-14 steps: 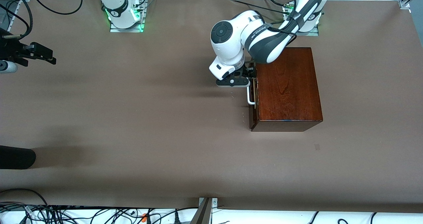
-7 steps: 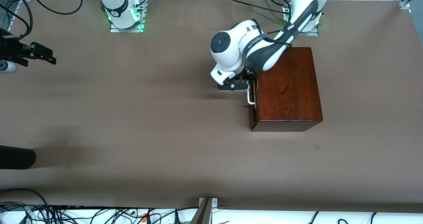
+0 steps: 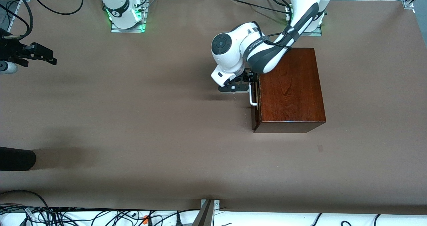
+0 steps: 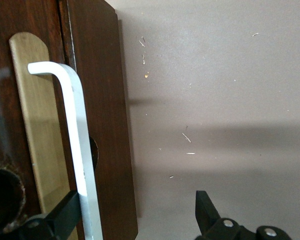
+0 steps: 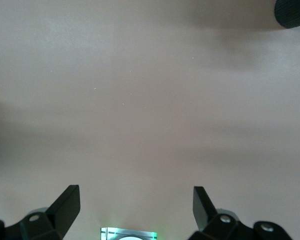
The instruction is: Open drawer, take yellow block, close drawer
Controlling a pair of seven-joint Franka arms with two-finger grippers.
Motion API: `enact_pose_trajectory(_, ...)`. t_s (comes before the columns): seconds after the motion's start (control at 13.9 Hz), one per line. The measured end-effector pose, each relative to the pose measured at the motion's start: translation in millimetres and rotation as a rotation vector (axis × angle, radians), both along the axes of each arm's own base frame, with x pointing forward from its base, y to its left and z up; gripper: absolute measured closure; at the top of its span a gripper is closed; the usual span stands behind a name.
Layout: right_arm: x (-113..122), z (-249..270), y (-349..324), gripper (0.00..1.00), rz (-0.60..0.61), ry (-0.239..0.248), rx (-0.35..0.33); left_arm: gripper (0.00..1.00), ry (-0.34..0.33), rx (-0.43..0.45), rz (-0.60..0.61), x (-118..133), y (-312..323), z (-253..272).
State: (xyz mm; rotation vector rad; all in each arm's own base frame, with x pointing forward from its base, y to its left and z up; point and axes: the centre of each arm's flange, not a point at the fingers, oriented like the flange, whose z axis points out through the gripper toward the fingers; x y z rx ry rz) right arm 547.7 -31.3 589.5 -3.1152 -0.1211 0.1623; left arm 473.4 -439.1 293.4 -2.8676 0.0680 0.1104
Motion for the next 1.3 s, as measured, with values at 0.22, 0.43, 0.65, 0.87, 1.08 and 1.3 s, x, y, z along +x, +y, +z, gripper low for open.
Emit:
enact_pose_trajectory(0.22,0,0,0,0.00,0.000,0.000,0.000,0.00,-0.002,-0.004,-0.001,-1,-1,-1)
enact_pose_trajectory(0.43,0,0,0,0.00,0.000,0.000,0.000,0.00,-0.007,-0.012,-0.004,-1,-5,0)
enact_pose_trajectory(0.65,0,0,0,0.00,0.000,0.000,0.000,0.00,-0.008,-0.023,-0.007,-2,-14,0)
enact_pose_trajectory(0.87,0,0,0,0.00,0.000,0.000,0.000,0.00,-0.013,-0.033,0.005,-1,-23,0)
enact_pose_trajectory(1.08,0,0,0,0.00,0.000,0.000,0.000,0.00,-0.014,-0.034,-0.002,-3,-32,-1)
enact_pose_trajectory(1.3,0,0,0,0.00,0.000,0.000,0.000,0.00,-0.020,-0.042,0.007,-3,-43,0)
